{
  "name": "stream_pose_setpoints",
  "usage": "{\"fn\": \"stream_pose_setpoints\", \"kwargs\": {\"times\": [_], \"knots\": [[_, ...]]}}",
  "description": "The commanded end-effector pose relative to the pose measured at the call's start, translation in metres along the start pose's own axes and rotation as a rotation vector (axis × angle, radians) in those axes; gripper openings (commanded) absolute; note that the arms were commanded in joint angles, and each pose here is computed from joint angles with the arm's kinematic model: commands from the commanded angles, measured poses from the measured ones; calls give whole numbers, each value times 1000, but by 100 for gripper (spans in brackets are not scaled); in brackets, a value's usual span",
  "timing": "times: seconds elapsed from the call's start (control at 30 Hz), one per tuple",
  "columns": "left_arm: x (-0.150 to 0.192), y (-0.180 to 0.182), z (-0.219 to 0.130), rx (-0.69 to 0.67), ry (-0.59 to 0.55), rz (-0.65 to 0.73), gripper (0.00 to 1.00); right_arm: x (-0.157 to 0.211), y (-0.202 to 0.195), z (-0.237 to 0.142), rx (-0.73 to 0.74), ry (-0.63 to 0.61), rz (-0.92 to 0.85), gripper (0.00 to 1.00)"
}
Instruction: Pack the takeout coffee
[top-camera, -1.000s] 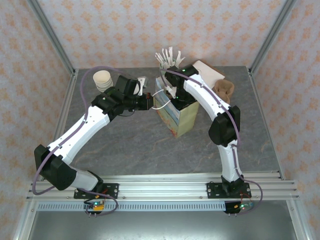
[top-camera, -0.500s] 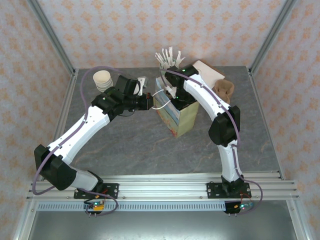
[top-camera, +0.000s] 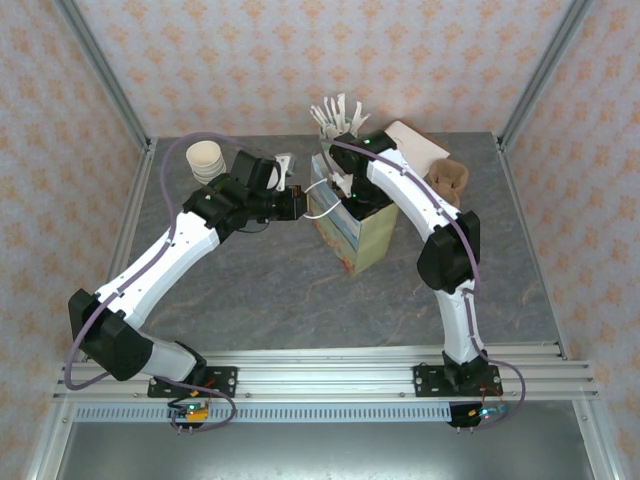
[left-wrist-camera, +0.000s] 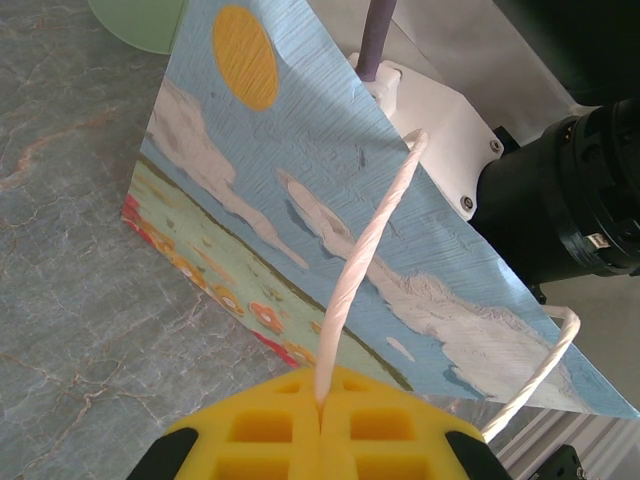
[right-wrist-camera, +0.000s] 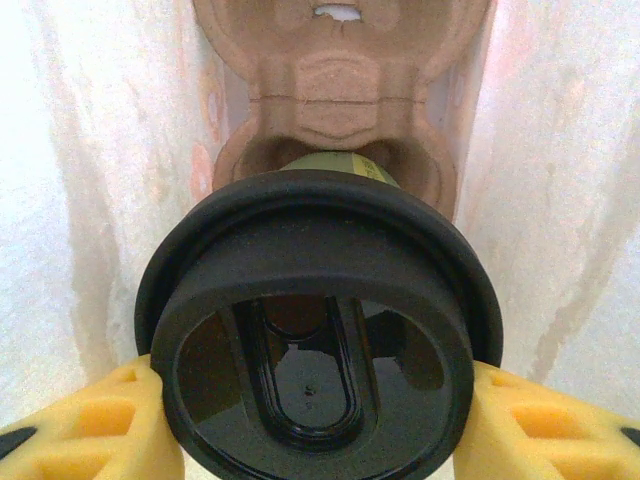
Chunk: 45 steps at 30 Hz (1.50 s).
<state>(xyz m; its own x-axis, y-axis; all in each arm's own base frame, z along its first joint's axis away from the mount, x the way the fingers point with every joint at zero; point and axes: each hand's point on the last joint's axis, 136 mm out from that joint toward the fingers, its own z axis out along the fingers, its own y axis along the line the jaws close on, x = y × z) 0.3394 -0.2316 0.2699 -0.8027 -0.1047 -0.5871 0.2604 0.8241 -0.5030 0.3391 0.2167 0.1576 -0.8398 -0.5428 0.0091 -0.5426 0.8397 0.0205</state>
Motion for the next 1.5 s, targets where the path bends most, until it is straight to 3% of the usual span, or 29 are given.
{"fn": "stream_pose_setpoints", "kwargs": {"times": [0.0, 1.47], "knots": [[3, -1, -8, -8, -3, 14, 0, 1, -4, 15, 7, 38, -8, 40], [3, -1, -10, -8, -5, 16, 0, 13, -18, 61, 20, 149, 12, 38]]}}
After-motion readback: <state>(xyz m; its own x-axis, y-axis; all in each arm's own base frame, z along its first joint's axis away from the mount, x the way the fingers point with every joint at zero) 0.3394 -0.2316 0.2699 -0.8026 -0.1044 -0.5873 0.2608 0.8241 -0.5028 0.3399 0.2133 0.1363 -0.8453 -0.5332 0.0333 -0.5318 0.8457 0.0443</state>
